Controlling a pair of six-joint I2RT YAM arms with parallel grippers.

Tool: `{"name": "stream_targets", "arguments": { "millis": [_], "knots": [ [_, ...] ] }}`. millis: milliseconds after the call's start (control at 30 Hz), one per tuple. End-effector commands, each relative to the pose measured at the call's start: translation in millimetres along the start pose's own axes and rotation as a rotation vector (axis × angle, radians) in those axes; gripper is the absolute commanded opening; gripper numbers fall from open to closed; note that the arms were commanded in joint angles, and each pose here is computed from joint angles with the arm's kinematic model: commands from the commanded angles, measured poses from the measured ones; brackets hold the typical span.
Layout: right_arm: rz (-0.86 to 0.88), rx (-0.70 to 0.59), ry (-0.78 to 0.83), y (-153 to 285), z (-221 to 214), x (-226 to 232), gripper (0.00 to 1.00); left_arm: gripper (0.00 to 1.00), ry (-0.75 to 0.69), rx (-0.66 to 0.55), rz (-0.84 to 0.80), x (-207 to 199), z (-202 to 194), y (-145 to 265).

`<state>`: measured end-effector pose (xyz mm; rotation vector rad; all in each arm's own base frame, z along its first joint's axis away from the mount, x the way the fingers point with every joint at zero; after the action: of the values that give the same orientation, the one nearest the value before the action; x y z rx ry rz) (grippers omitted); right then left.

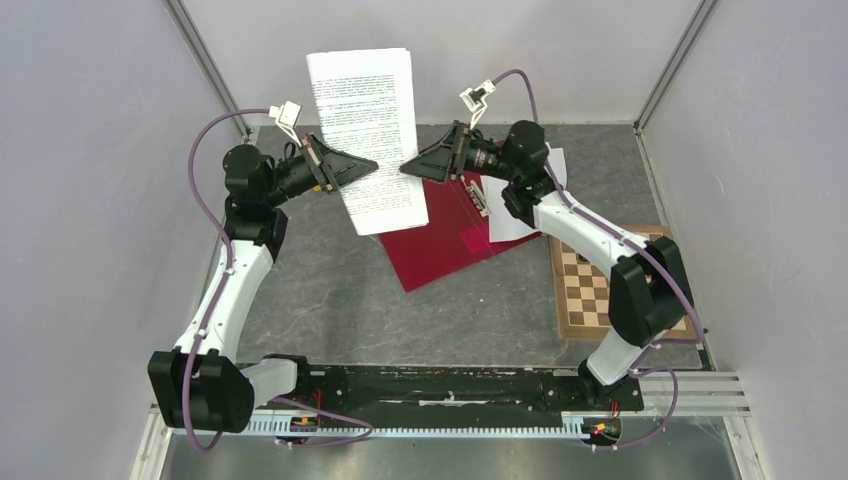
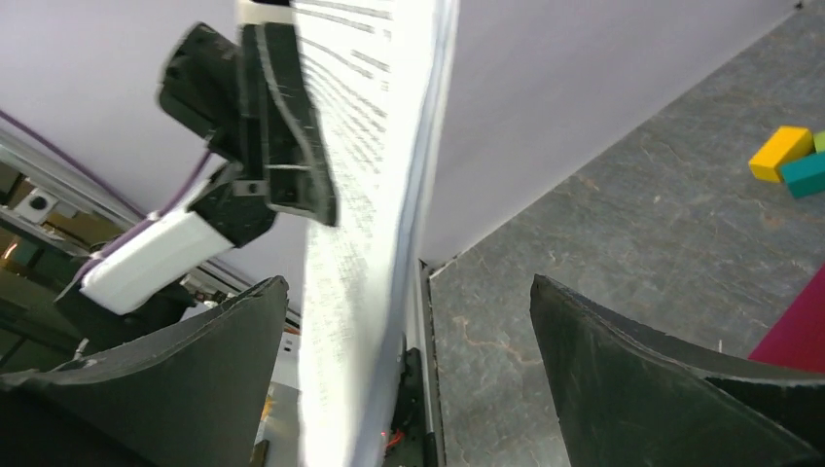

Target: Put the files into the folder

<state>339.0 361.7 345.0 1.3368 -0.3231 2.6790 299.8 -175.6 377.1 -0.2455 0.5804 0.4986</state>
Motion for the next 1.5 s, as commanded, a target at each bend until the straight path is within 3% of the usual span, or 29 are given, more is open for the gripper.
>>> {"name": "stream_targets", "arguments": {
  "millis": [0,267,433,567,667,700,767,833,867,900,967,1167,1333,1467],
  "knots": [
    [0.128,-0.101,0.078,25.0,22.4,53.8,0.98,0.02,-0.031,-0.004,-0.097,-24.0,10.0,-2.0],
    [0.125,-0.107,0.072,21.2,30.3,53.6,0.94,0.02,0.001,0.054,-0.139,-27.0,-7.9,-13.0],
    [0.101,-0.114,0.075,17.6,34.6,47.1,0.84,0.02,0.025,0.078,-0.134,-21.2,-16.9,-18.0],
    [0.02,-0.136,0.095,18.9,37.5,35.2,0.62,0.02,0.045,0.103,-0.137,-16.2,-25.2,-22.4],
    [-0.126,-0.16,0.132,22.9,44.1,14.5,0.3,0.07,0.052,0.141,-0.124,-11.5,-34.9,-26.7],
    [-0.188,-0.175,0.15,26.4,47.5,7.0,0.2,0.14,0.056,0.151,-0.111,-8.3,-38.4,-27.7],
    [-0.329,-0.202,0.198,36.9,54.9,-8.7,0.0,0.41,0.071,0.162,-0.045,4.1,-44.1,-29.2],
    [-0.52,-0.247,0.25,57.4,65.3,-26.7,0.0,0.59,0.061,0.163,0.122,28.8,-48.1,-29.5],
    [-0.634,-0.268,0.28,73.0,70.2,-35.6,0.0,0.68,0.075,0.166,0.282,51.0,-53.2,-27.2],
    [-0.731,-0.293,0.306,87.9,75.5,-41.6,0.0,0.71,0.08,0.178,0.403,68.8,-57.9,-25.4],
    [-0.916,-0.331,0.361,119.5,84.1,-48.9,0.0,0.72,0.083,0.205,0.622,101.3,-68.3,-24.1],
    [-1.24,-0.414,0.476,190.1,95.8,-39.1,0.0,0.72,0.058,0.274,0.939,138.9,-93.6,-55.4],
    [-1.453,-0.489,0.54,241.7,100.5,-20.9,0.0,0.65,0.07,0.317,1.083,166.0,-118.7,-99.8],
    [-1.528,-0.518,0.566,265.5,96.7,-7.0,0.0,0.63,0.077,0.352,1.149,182.7,-155.0,-144.4]
  ]
}}
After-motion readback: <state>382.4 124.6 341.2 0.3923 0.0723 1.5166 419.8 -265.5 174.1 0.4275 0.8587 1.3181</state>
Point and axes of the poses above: each gripper's point midway between its finger pads, its own y axis back along the fingers, its own x axis along the line the jaws close on, z = x × y, the point moved 1 cm from there along y, back along the fingers, and after that the axes turned 12 degrees about -y, right-handed, at the moved point
